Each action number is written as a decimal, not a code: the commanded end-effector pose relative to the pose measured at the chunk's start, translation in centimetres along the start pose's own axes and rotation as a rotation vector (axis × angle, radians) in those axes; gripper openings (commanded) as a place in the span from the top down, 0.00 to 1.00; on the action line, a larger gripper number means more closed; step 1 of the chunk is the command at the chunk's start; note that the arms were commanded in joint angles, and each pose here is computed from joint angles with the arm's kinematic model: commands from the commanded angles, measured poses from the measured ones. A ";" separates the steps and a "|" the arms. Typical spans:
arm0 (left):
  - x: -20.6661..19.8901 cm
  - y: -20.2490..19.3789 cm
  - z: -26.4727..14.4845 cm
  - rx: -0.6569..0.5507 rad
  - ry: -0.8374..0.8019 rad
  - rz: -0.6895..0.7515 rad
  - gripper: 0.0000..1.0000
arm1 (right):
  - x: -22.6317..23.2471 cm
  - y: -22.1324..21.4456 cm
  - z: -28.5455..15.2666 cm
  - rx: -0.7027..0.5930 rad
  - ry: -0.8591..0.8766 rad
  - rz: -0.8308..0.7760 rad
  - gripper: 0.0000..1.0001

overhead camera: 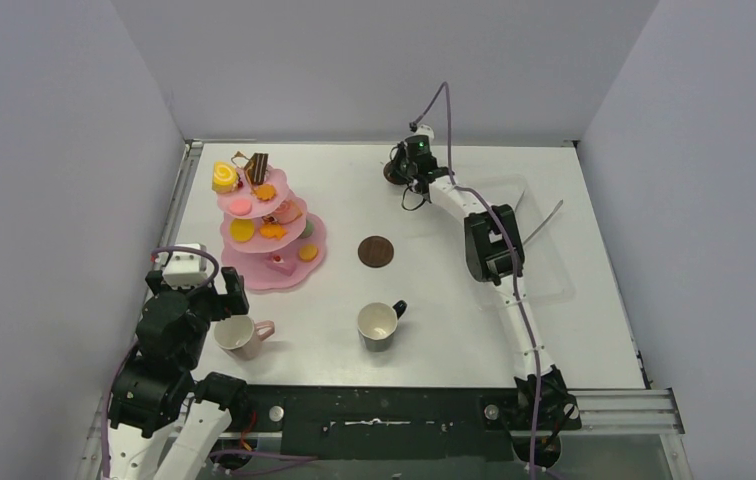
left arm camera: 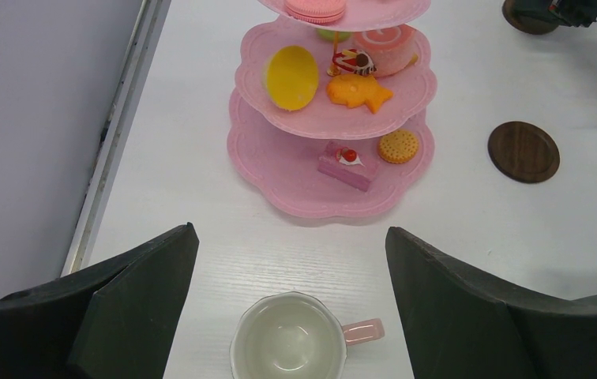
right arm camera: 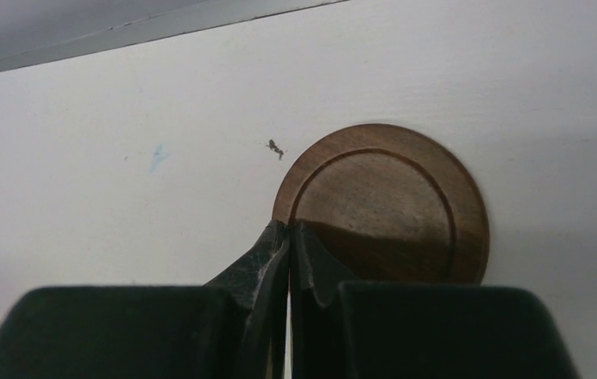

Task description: Serve the afternoon tea

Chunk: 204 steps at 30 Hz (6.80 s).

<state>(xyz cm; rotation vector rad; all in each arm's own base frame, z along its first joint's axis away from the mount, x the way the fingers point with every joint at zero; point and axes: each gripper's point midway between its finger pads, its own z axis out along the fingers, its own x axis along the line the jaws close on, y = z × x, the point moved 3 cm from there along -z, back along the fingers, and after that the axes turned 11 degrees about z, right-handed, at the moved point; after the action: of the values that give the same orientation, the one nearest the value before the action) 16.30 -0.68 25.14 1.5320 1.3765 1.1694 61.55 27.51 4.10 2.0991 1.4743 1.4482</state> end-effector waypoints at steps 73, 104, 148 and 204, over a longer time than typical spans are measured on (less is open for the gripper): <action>-1.0 1.5 0.8 -0.025 -0.047 0.013 0.13 | 5.1 -11.6 -20.0 0.423 -0.039 -0.189 0.61; 0.0 1.4 0.4 -0.041 0.007 0.022 0.13 | 3.1 -16.2 -19.0 0.523 -0.050 -0.114 0.60; -0.4 1.6 0.1 -0.063 -0.025 0.004 0.13 | 2.7 -9.9 -38.1 0.550 0.553 -1.310 0.34; 0.0 1.5 0.0 -0.069 -0.005 0.004 0.13 | 4.7 -20.9 -36.1 0.629 0.939 -1.633 0.83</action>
<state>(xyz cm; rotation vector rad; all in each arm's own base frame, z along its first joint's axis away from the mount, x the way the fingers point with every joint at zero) 16.26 -0.96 25.15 1.5556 1.3466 1.1678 19.54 27.22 10.31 -0.3846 2.9991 0.9506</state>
